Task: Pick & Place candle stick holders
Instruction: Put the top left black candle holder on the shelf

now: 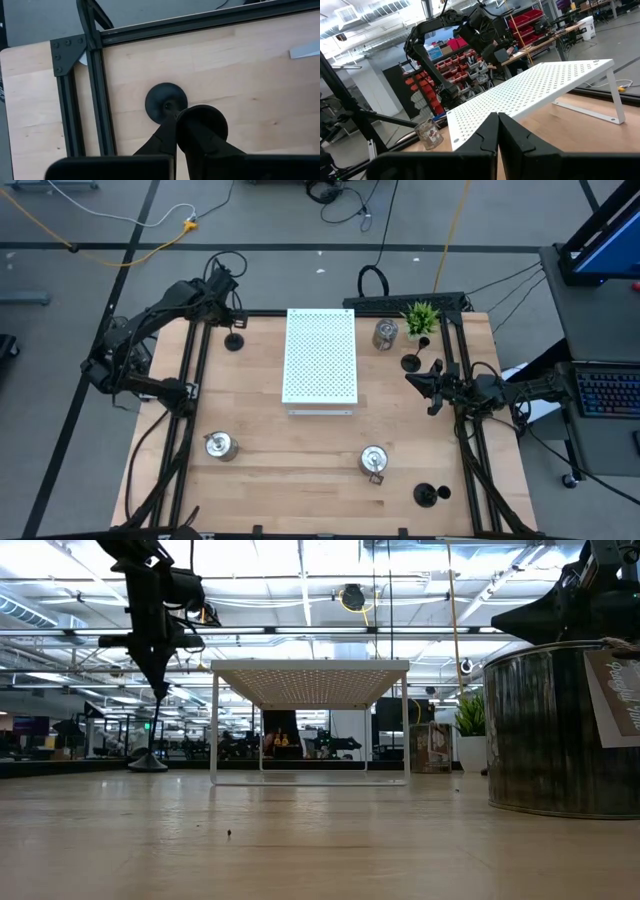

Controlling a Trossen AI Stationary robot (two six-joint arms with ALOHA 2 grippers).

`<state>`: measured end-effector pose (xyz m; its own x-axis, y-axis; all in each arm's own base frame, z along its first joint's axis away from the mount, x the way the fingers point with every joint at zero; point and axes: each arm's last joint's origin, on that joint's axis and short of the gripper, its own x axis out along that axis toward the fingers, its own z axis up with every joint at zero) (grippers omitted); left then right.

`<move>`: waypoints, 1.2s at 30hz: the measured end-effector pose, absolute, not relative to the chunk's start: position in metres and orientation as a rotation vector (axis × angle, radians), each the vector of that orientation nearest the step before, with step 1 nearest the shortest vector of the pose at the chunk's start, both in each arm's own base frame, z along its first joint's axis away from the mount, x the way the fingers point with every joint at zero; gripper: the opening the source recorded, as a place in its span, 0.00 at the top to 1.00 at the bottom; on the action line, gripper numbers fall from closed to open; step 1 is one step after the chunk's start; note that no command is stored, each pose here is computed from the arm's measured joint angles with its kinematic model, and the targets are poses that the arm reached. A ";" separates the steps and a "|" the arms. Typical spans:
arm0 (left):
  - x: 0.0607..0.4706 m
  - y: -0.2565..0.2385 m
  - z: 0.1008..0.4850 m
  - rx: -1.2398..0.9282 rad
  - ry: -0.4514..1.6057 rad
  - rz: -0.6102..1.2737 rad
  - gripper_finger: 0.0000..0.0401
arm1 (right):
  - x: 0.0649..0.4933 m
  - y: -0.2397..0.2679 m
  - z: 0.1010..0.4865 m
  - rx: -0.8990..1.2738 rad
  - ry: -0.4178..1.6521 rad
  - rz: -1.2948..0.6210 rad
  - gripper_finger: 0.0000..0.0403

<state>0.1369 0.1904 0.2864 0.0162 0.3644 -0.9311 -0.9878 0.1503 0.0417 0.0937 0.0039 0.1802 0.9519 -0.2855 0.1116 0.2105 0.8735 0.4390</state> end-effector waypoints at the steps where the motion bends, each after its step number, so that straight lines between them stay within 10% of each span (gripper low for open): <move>1: 0.137 0.190 0.286 -0.816 1.011 1.258 0.97 | 0.094 0.004 0.180 0.438 -0.176 -0.260 1.00; 16: 0.126 0.177 0.308 -0.818 0.908 1.228 0.99 | 0.094 0.004 0.180 0.437 -0.176 -0.261 1.00; 36: 0.122 0.148 0.439 -0.756 0.309 0.873 0.99 | 0.094 0.004 0.180 0.433 -0.175 -0.261 1.00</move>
<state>0.1225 0.1479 0.4387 0.6197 0.5758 -0.5334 -0.7831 0.4085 -0.4688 0.0937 0.0039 0.1802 0.9518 -0.2860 0.1111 0.2122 0.8751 0.4350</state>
